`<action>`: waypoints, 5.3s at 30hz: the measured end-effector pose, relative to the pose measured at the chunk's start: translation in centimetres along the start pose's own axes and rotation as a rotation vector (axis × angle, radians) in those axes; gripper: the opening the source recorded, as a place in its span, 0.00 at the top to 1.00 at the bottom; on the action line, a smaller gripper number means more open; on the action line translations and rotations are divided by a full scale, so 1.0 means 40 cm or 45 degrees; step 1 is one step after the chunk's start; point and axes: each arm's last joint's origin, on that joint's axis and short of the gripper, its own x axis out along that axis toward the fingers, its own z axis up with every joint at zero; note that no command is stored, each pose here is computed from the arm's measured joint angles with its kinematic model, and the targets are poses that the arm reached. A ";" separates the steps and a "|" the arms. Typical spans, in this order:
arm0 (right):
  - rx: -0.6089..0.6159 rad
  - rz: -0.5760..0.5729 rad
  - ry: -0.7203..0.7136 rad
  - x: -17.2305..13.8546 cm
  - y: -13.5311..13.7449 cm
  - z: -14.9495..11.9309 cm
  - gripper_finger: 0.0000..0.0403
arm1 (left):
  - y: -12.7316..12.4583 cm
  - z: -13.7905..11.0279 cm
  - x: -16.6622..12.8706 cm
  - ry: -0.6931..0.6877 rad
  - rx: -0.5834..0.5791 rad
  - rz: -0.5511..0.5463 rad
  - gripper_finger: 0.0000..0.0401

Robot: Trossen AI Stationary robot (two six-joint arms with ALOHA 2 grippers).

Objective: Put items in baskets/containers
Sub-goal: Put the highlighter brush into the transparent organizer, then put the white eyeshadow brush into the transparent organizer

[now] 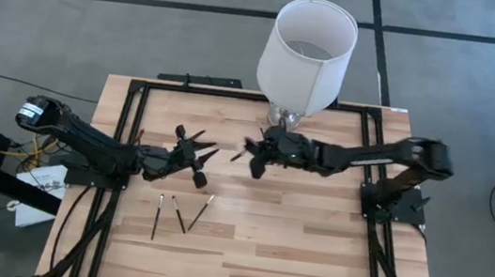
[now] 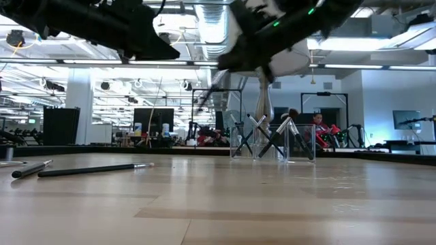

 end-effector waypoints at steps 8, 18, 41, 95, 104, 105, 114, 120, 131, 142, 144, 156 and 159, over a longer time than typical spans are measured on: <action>-0.042 -0.246 0.083 -0.198 0.008 0.048 0.95 | 0.023 -0.003 -0.023 -0.009 -0.022 0.002 0.80; 0.034 -0.609 0.289 -0.281 -0.044 0.007 0.96 | 0.023 -0.005 -0.024 -0.006 -0.020 0.002 0.80; -0.194 -0.778 0.275 -0.255 -0.059 0.026 0.98 | 0.023 -0.005 -0.024 -0.005 -0.020 0.002 0.80; 0.048 -0.603 0.564 -0.108 -0.168 0.001 0.94 | 0.013 -0.009 -0.024 0.008 -0.232 -0.157 0.80; 0.015 -0.486 0.526 -0.133 -0.083 -0.003 0.87 | 0.009 -0.013 -0.025 0.025 -0.216 -0.224 0.80; 0.014 -0.482 0.533 -0.130 -0.077 -0.008 0.86 | 0.006 -0.013 -0.027 0.026 -0.215 -0.248 0.80; -0.080 -0.614 0.580 -0.119 -0.076 -0.041 0.74 | -0.024 -0.022 -0.053 0.073 -0.169 -0.366 0.75; -0.158 -0.578 0.574 -0.128 -0.059 -0.041 0.65 | -0.050 -0.032 -0.080 0.141 -0.239 -0.444 0.65; -0.383 -0.193 0.232 -0.129 0.091 0.004 0.59 | -0.095 -0.129 -0.074 0.532 -0.511 -0.463 0.63; -0.543 -0.089 0.043 -0.136 0.142 0.023 0.60 | -0.136 -0.156 -0.061 0.697 -0.589 -0.560 0.63; -0.571 -0.086 0.001 -0.132 0.138 0.036 0.60 | -0.140 -0.116 -0.058 0.623 -0.589 -0.600 0.63; -0.658 -0.137 -0.168 -0.110 0.092 0.099 0.62 | -0.172 0.018 -0.109 0.600 -0.378 -0.399 0.63; -0.644 -0.104 -0.181 -0.105 0.080 0.110 0.62 | -0.186 0.010 -0.122 0.587 -0.390 -0.355 0.63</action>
